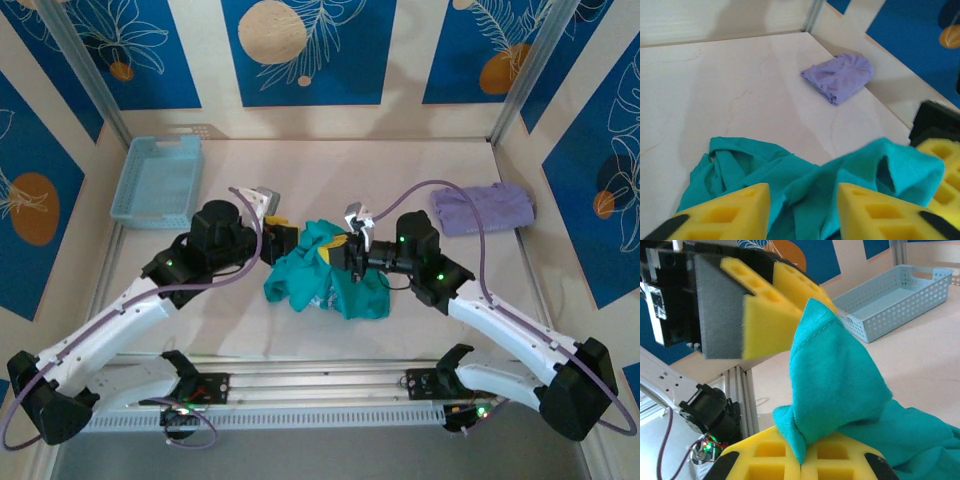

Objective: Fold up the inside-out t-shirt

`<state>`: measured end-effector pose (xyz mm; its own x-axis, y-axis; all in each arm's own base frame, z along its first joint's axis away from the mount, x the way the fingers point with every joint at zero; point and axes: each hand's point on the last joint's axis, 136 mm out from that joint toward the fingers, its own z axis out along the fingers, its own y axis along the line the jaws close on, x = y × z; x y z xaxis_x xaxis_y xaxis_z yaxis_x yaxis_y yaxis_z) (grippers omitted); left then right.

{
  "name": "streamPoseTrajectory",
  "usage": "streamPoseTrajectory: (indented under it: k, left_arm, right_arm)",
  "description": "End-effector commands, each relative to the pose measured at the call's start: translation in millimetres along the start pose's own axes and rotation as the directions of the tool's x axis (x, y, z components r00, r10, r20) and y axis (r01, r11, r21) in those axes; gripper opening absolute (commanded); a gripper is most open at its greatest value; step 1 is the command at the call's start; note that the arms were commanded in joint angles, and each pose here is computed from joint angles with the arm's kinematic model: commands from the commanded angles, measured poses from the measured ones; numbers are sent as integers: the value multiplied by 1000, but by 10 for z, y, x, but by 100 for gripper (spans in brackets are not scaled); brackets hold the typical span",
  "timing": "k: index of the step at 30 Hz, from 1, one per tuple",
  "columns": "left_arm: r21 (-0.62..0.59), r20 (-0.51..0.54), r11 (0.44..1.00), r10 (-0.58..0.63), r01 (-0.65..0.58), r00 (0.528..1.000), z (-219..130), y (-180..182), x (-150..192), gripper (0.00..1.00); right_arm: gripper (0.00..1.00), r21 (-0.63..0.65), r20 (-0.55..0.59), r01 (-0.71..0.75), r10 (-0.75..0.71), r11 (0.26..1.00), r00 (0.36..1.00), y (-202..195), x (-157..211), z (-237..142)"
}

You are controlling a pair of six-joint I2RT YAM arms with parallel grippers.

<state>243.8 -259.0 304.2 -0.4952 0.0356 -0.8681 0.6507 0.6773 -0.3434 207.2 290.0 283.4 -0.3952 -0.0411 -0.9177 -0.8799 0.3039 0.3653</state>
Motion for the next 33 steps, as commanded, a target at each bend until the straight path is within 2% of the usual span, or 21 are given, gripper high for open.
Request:
streamPoseTrajectory:
  k: [1, 6, 10, 11, 13, 15, 16, 19, 22, 25, 30, 33]
  left_arm:
    - [116, 6, 993, 24, -24, 1000, -82, -183, 66, 50]
    - [114, -75, 993, 31, -22, 997, 39, -132, 277, 58]
    - [148, -111, 989, 25, -8, 993, 211, -166, 321, 56]
    - [162, -119, 987, 21, -1, 993, 254, -188, 323, 50]
    - [201, -129, 980, 10, 16, 992, 324, -249, 302, 29]
    - [236, -119, 971, 2, 26, 993, 328, -315, 257, 8]
    - [256, -104, 966, 0, 27, 995, 303, -343, 226, 1]
    - [351, -25, 936, -8, 16, 1000, 124, -464, 112, 0]
    - [460, 47, 888, -24, 0, 999, -79, -608, 22, 0]
    - [527, 71, 850, -25, -16, 997, -202, -715, -12, 0]
    - [575, 90, 817, -17, -38, 996, -290, -803, -31, 0]
    - [555, 93, 831, -19, -36, 995, -273, -761, -39, 0]
  right_arm:
    - [0, -77, 38, 3, 0, 997, 999, 103, -97, -33]
    - [0, -83, 49, 8, -4, 997, 999, 112, -133, -60]
    - [0, -93, 52, 16, -11, 996, 999, 135, -134, -72]
    - [0, -92, 52, 17, -12, 996, 999, 135, -122, -75]
    - [0, -64, 52, 25, -21, 998, 998, 100, -91, -101]
    - [0, 14, 42, 32, -32, 999, 999, -12, -33, -145]
    - [0, 67, 32, 32, -34, 997, 999, -91, 5, -177]
    - [3, 168, 1, 40, -41, 985, 999, -252, 134, -253]
    - [6, 203, -5, 29, -28, 979, 1000, -330, 197, -295]
    - [9, 224, -12, 10, -7, 975, 1000, -394, 207, -294]
    - [18, 232, -64, -33, 50, 972, 997, -453, 271, -228]
    - [27, 232, -98, -47, 71, 972, 993, -447, 296, -226]
